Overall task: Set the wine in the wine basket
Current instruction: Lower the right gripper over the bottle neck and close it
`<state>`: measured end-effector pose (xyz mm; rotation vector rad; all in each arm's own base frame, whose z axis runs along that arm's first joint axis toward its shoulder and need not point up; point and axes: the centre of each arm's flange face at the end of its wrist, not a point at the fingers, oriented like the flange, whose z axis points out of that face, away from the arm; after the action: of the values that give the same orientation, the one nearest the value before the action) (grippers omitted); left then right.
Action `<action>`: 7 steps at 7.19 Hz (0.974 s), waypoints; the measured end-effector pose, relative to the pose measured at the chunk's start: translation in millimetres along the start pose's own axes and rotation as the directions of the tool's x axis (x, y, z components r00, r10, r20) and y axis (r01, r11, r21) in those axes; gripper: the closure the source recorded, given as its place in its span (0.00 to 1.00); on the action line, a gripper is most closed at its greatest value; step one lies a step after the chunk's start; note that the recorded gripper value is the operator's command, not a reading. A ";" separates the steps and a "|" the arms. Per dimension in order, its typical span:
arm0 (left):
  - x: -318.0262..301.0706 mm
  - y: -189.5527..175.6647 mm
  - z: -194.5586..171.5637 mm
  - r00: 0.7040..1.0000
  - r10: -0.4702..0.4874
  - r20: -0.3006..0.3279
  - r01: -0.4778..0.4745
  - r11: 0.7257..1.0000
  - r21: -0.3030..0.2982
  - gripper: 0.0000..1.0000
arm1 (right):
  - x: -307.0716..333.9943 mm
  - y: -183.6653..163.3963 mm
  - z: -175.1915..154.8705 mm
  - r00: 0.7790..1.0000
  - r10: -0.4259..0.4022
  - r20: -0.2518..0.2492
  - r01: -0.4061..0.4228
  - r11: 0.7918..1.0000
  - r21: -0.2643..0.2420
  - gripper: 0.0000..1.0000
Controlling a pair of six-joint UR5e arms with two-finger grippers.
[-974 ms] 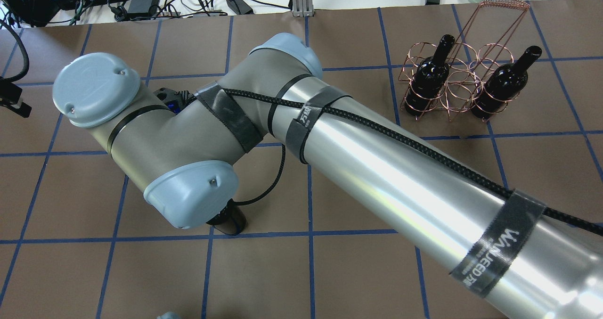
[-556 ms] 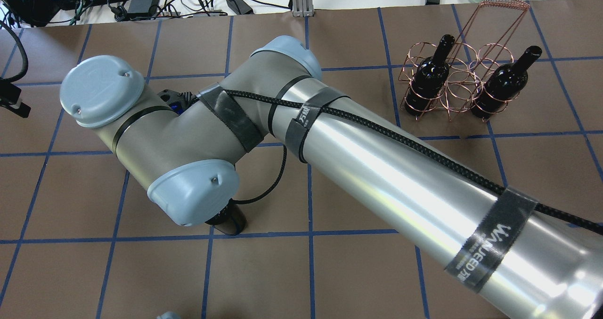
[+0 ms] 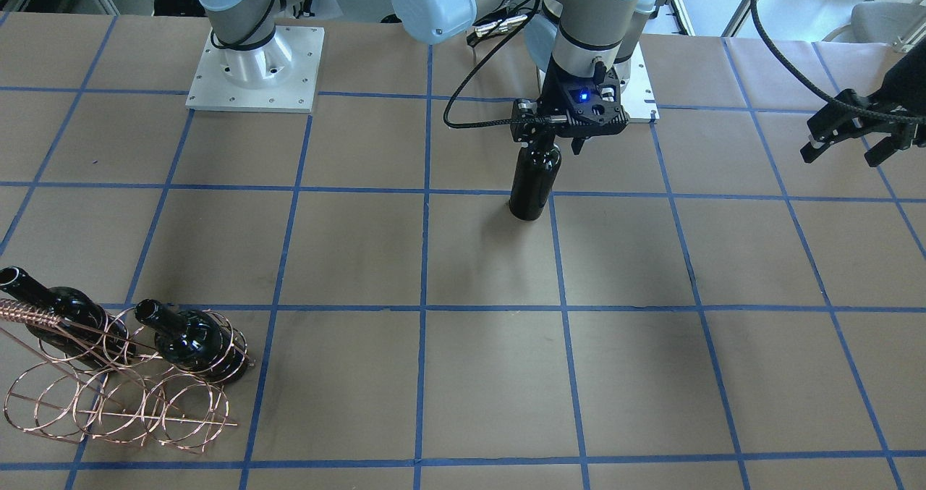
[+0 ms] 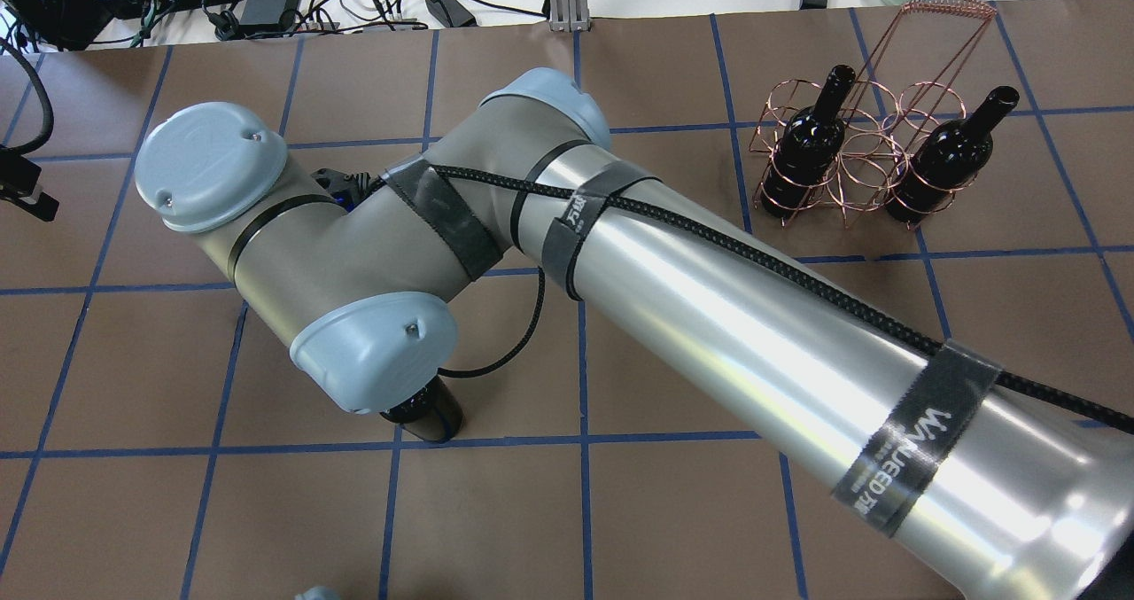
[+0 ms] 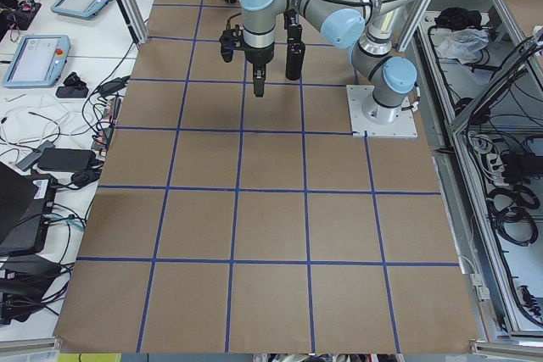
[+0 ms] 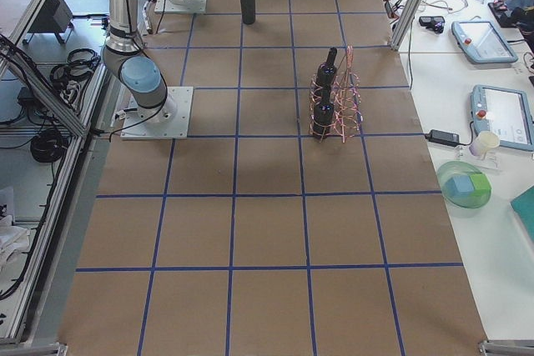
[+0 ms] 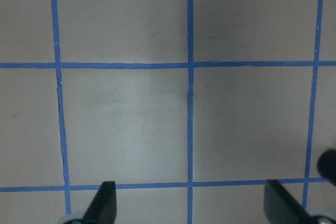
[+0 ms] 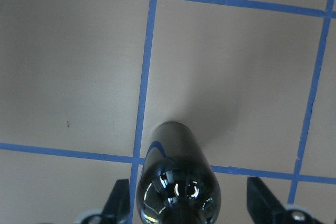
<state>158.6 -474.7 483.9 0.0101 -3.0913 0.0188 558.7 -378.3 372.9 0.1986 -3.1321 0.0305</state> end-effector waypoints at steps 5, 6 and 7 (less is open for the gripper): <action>-1.3 0.3 1.0 1.000 0.001 -0.002 -0.001 1.000 -0.003 0.00 | 2.4 3.5 11.4 1.000 0.000 -0.013 0.000 1.000 -0.022 0.55; -1.3 0.3 1.1 1.000 0.000 -0.002 0.000 1.000 -0.003 0.00 | 2.5 3.9 11.4 1.000 -0.001 -0.012 0.001 1.000 -0.024 0.63; -1.3 0.3 1.1 1.000 -0.001 -0.002 0.001 1.000 -0.003 0.00 | 2.2 4.5 10.8 1.000 -0.001 -0.007 0.001 1.000 -0.027 0.90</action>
<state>159.8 -474.4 482.7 0.0107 -3.0891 0.0145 555.9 -374.3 362.1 0.1999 -3.1236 -0.0114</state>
